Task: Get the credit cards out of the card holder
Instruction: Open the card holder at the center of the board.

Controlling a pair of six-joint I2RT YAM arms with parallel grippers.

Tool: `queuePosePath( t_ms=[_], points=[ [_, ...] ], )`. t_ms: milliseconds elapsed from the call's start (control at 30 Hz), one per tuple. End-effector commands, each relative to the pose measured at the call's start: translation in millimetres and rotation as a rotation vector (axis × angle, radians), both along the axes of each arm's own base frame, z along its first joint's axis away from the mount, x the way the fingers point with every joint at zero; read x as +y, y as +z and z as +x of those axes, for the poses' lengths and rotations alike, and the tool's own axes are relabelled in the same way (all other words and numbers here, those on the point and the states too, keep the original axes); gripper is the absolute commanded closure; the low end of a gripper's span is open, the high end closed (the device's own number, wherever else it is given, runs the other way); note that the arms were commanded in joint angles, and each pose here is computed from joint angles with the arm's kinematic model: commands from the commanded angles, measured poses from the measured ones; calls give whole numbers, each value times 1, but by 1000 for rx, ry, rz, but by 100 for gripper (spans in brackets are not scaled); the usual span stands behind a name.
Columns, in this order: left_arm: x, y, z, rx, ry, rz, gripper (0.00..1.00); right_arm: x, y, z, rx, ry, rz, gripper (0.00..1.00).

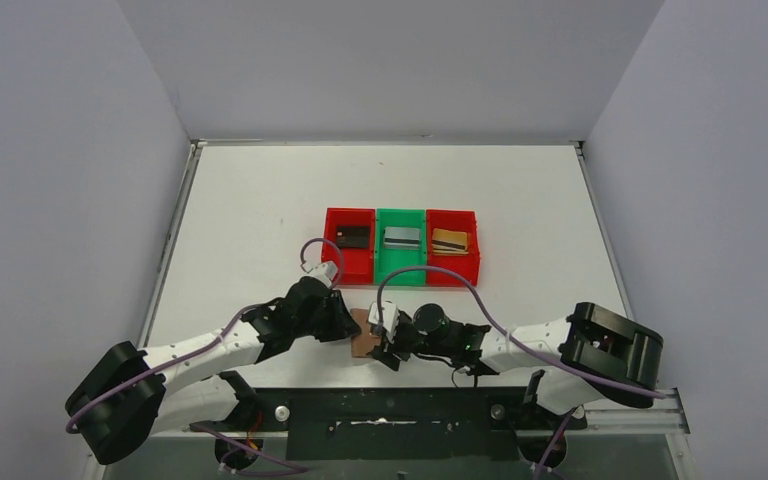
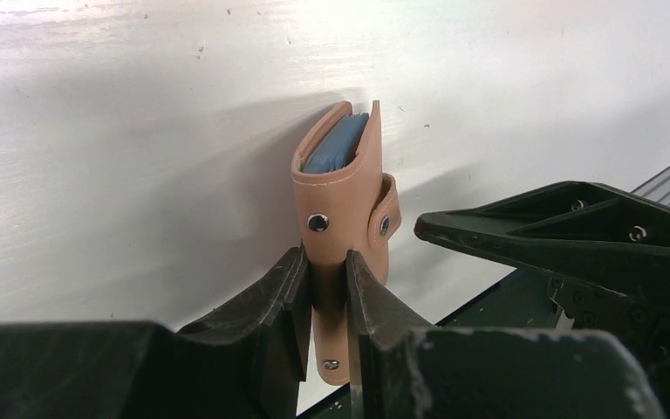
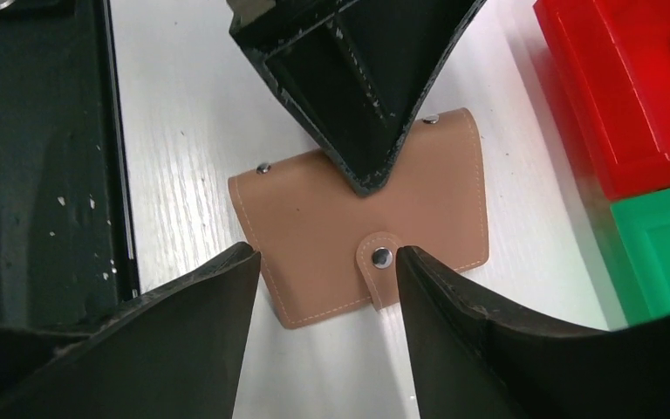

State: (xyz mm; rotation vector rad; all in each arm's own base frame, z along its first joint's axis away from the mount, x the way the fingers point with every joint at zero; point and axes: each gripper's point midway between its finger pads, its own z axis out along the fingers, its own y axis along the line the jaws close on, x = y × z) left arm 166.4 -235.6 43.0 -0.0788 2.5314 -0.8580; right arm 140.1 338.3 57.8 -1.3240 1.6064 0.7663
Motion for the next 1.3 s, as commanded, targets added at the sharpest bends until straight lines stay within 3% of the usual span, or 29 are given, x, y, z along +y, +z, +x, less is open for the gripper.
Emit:
queuePosePath(
  t_ms=[0,200,500,800,900,1167,1267],
  points=[
    [4,-2,-6,8,-53,53,87,4,4,2,-90,106,11,41],
    [4,-3,-5,8,-65,68,87,-9,-2,17,-22,91,70,43],
    [2,-5,-4,19,-71,85,87,4,-15,20,18,156,33,49],
    [3,-6,-5,23,-70,81,88,4,-8,27,-5,113,61,67],
    [2,-5,-5,23,-71,80,87,5,-3,29,-18,102,72,69],
    [2,-7,-6,25,-73,80,88,11,-8,26,16,111,73,89],
    [4,-8,-5,22,-62,84,88,13,-4,22,-3,101,78,92]
  ],
)
